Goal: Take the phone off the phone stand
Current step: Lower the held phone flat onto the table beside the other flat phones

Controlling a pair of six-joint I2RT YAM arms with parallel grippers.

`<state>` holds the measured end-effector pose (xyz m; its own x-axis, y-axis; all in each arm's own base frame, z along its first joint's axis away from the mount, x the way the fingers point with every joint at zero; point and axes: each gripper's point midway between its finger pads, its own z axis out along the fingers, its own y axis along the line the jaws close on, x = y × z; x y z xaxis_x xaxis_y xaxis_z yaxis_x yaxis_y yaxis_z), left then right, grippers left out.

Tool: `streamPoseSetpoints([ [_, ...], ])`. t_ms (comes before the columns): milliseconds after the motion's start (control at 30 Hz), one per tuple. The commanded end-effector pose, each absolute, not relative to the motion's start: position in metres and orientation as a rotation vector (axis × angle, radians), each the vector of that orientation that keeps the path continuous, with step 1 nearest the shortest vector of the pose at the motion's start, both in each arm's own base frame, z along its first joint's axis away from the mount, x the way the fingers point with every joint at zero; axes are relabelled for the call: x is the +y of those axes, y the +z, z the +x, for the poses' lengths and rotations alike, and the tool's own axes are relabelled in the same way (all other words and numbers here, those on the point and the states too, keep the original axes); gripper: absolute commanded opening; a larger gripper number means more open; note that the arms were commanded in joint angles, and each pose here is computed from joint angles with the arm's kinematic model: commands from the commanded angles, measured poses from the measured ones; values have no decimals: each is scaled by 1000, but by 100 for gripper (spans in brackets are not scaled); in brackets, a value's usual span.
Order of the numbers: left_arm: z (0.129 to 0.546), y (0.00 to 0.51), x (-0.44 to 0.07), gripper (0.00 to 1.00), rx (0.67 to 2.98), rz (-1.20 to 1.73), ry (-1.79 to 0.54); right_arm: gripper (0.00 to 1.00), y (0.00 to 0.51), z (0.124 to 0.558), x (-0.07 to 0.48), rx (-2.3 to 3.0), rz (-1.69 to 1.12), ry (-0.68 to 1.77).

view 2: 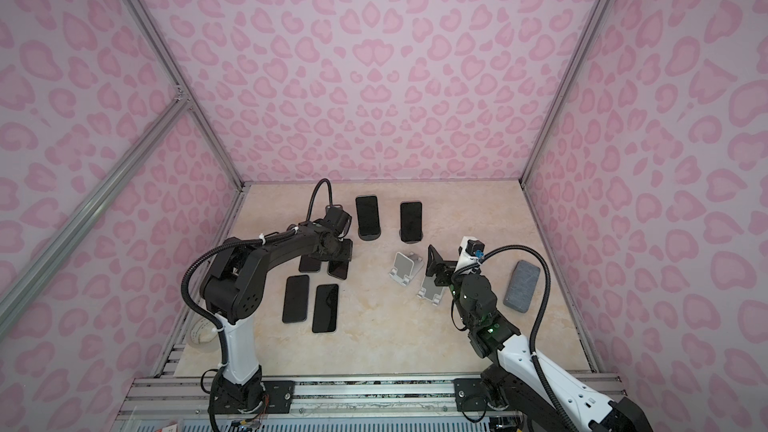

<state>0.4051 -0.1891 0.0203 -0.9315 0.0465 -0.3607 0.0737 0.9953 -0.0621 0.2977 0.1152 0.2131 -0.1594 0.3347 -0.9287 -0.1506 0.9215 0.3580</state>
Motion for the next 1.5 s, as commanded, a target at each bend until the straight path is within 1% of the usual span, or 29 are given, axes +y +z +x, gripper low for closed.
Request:
streamPoseSetpoints([
  [0, 395, 10, -178, 60, 2816, 82, -35, 93, 216, 299, 115, 1674, 150, 426],
  [267, 390, 10, -173, 69, 2813, 89, -12, 93, 215, 299, 116, 1678, 148, 434],
  [500, 385, 1, -169, 71, 2844, 72, 16, 93, 216, 298, 115, 1674, 149, 433],
  [633, 383, 2, -166, 75, 2845, 78, 38, 93, 216, 298, 115, 1674, 149, 433],
  [867, 381, -2, -164, 76, 2856, 79, 46, 93, 217, 298, 110, 1670, 161, 407],
  [1133, 377, -3, -162, 79, 2866, 89, 59, 93, 216, 298, 112, 1676, 153, 409],
  [1467, 375, -5, -159, 79, 2876, 82, 80, 93, 217, 298, 112, 1674, 152, 411],
])
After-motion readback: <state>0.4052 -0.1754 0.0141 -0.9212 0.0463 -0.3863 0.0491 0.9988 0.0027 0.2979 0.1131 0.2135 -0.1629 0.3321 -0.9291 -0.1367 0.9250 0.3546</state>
